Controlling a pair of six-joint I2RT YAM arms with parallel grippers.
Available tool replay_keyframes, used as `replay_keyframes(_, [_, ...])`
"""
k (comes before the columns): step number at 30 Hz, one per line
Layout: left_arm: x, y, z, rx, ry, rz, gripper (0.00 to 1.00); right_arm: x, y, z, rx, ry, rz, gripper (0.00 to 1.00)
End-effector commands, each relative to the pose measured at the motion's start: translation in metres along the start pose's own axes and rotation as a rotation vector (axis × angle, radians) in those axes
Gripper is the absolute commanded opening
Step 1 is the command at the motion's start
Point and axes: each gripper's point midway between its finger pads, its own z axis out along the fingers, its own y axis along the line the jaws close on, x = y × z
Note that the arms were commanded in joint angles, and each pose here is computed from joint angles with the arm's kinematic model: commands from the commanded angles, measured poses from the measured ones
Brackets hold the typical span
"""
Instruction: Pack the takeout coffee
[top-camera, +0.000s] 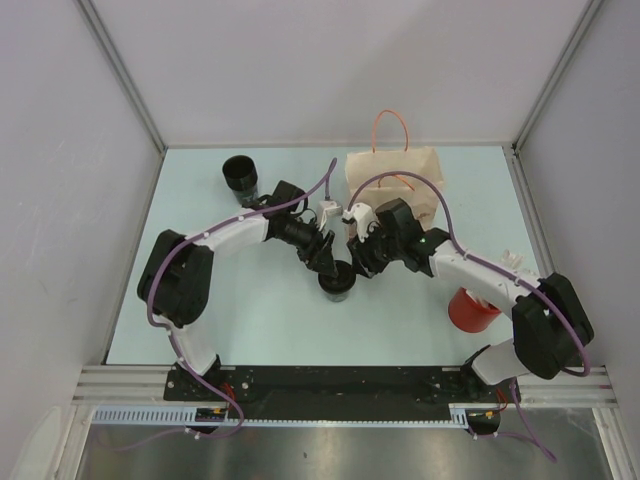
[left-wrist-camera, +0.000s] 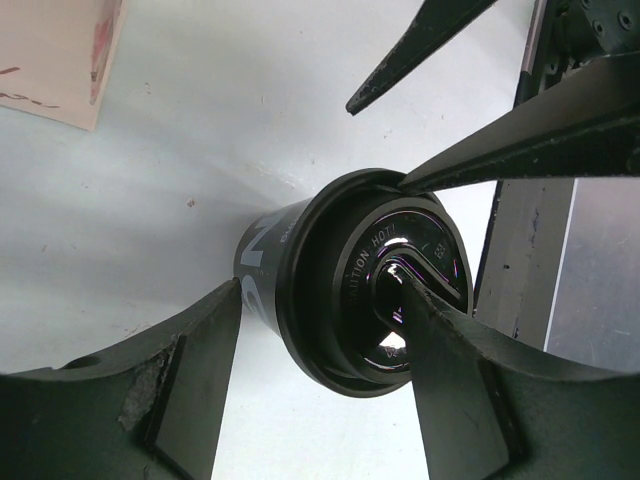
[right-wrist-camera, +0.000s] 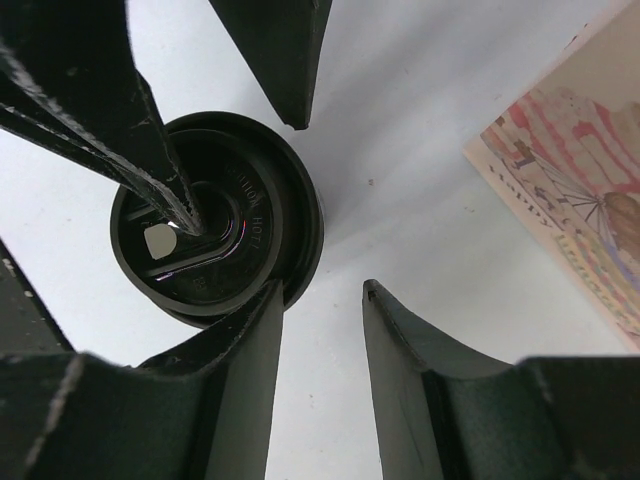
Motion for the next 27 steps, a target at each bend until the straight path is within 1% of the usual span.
replay_keyframes(1, [0.018,0.026,-0.003,-0.145,0.069,0.049,0.68,0.060,0.007,0.005,0.029,0.210,-0.078,0.43])
replay_keyframes(11, [0.024,0.028,-0.005,-0.165,0.088,0.053,0.68,0.094,0.003,0.011,0.071,0.342,-0.146,0.43])
replay_keyframes(19, [0.029,0.031,-0.008,-0.183,0.101,0.065,0.67,0.108,-0.003,0.014,0.088,0.397,-0.134,0.43])
replay_keyframes(21, [0.030,0.031,-0.007,-0.183,0.102,0.064,0.66,0.108,0.001,0.013,0.058,0.394,-0.116,0.43])
replay_keyframes(25, [0.033,0.033,-0.005,-0.181,0.104,0.061,0.65,0.088,0.006,0.005,-0.002,0.304,-0.073,0.43])
replay_keyframes(27, [0.034,0.033,-0.004,-0.178,0.107,0.058,0.65,0.072,0.009,-0.003,-0.026,0.239,-0.057,0.43])
